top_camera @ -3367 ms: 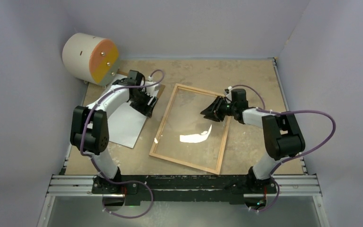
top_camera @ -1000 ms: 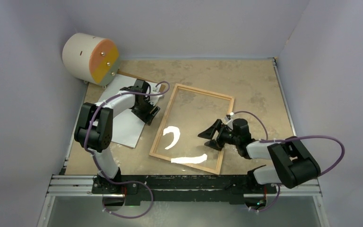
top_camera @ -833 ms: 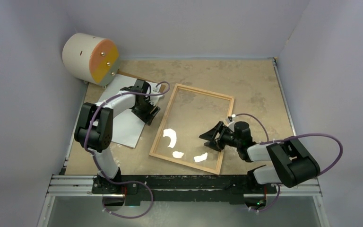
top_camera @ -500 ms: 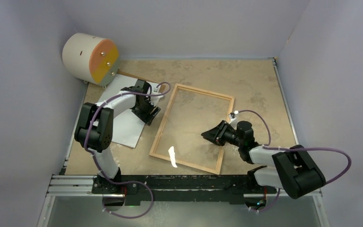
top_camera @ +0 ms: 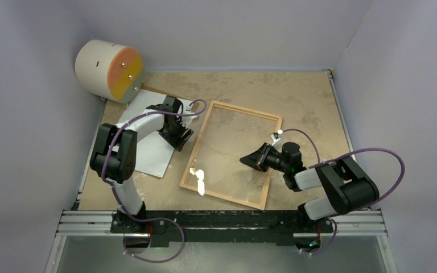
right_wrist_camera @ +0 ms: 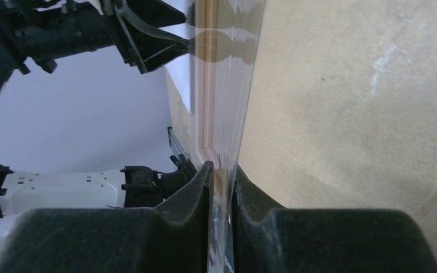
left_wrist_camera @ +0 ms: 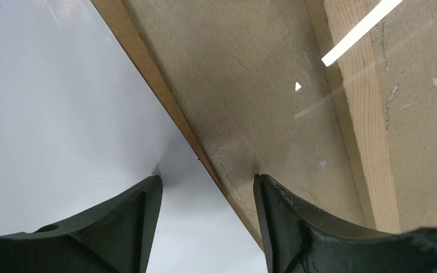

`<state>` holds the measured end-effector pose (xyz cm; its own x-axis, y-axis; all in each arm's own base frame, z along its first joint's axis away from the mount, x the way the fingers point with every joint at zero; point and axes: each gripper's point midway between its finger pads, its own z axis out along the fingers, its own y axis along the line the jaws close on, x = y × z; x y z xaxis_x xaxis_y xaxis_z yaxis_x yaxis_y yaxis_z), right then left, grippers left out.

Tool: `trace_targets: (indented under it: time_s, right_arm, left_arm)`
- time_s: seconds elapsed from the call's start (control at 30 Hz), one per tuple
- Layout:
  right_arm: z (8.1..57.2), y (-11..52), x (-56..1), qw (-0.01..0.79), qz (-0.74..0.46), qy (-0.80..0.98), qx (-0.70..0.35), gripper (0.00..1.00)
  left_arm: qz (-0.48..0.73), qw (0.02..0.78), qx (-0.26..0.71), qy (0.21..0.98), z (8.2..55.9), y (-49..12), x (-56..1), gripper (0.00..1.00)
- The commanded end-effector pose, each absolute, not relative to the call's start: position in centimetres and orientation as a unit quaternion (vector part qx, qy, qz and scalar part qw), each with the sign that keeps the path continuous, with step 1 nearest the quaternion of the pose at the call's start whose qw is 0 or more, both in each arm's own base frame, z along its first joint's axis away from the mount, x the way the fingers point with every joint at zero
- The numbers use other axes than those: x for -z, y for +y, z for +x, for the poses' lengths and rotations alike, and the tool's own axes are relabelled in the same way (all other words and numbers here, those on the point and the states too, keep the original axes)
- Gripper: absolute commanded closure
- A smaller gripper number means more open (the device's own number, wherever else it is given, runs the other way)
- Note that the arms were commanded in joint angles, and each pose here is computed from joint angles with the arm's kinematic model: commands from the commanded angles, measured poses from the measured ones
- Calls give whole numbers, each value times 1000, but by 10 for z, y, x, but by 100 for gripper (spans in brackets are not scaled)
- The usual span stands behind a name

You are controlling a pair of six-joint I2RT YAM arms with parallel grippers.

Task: Put the photo into the frame
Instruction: Place the photo frame item in the photo frame.

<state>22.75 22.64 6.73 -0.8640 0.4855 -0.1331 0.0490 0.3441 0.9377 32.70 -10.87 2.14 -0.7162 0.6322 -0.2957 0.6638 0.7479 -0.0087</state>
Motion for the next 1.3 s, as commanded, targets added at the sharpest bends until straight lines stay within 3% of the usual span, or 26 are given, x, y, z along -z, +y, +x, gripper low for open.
trace_targets:
  time_s: [0.0,0.13,0.23,0.5,0.67,1.07,1.27]
  right_arm:
    - [240,239,-103,234,118,760,-595,87]
    - [236,243,-96,204,115,767,-598,100]
    - [230,242,-90,176,122,774,-596,100]
    - [247,208,-86,232,125,821,-506,100]
    - [255,186,-92,257,148,826,-479,100]
    - [256,180,-81,228,208,815,-490,100]
    - [253,175,-77,238,231,807,-488,100]
  left_arm:
    - [363,137,73,919,324,-117,-20,37]
    - [362,141,69,919,329,-118,-27,36]
    - [360,155,59,918,340,-117,-40,34]
    - [358,192,60,912,369,-118,-83,31]
    - [353,196,57,913,374,-119,-79,31]
    - [339,198,67,917,382,-126,-68,33]
    - [334,187,79,920,379,-131,-58,26]
